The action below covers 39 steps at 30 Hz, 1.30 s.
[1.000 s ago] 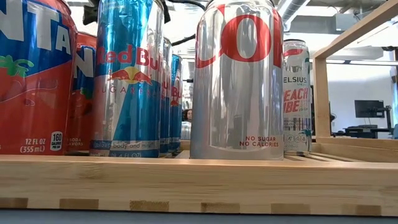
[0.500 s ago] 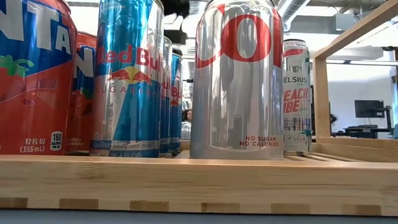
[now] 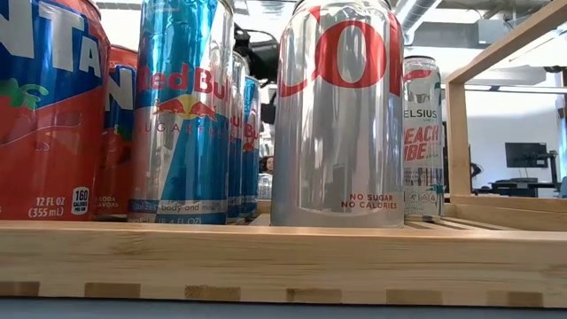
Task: Place canned beverage on shelf
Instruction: Put the white-pink soda can on the shelf aligned with the other white-pink soda can
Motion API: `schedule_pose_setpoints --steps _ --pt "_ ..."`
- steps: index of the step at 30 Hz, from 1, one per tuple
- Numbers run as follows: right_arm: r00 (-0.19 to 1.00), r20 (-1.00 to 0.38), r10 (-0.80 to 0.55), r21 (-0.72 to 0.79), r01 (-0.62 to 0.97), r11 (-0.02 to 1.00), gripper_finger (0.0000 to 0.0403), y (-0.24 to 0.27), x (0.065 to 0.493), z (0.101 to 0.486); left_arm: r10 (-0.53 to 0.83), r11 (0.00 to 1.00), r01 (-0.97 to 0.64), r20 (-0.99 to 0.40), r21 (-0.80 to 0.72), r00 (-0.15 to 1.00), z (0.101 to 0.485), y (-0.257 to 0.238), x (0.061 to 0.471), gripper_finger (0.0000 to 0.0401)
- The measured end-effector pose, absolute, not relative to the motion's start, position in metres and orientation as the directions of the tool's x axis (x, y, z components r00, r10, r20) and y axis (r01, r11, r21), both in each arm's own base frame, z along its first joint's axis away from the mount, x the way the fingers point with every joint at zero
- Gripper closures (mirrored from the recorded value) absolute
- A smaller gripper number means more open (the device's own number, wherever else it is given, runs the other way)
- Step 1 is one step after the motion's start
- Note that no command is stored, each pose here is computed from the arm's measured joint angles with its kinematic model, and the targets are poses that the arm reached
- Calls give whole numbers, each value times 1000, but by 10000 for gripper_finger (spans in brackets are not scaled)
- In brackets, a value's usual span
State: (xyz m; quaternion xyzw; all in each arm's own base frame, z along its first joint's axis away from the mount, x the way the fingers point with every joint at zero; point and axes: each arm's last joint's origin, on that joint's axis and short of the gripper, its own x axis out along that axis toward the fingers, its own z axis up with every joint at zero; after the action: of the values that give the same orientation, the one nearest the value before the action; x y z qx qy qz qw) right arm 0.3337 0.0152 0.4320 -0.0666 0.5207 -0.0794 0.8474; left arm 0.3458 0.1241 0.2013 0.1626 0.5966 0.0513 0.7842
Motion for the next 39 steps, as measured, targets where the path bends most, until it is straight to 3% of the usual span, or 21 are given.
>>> schedule_pose_setpoints --steps 9,17,21,30,34,39 --pt "450 -872 -193 -185 62 981 143 23 333 432 198 965 127 -957 228 213 170 136 348 71" --pt "475 -866 -157 -165 24 986 143 49 326 436 164 982 53 -952 184 257 172 135 350 169" --pt "507 -846 -167 -177 29 984 143 69 316 442 174 982 22 -943 188 284 173 135 354 172" --pt "643 -619 -451 -302 335 892 143 105 274 470 376 925 -262 -760 275 531 222 134 367 172" --pt "680 -567 -466 -279 374 885 143 120 262 475 438 899 -354 -587 260 681 241 121 374 172" --pt "697 -560 -448 -296 337 894 143 138 260 470 436 897 -381 -317 223 842 231 89 378 172"
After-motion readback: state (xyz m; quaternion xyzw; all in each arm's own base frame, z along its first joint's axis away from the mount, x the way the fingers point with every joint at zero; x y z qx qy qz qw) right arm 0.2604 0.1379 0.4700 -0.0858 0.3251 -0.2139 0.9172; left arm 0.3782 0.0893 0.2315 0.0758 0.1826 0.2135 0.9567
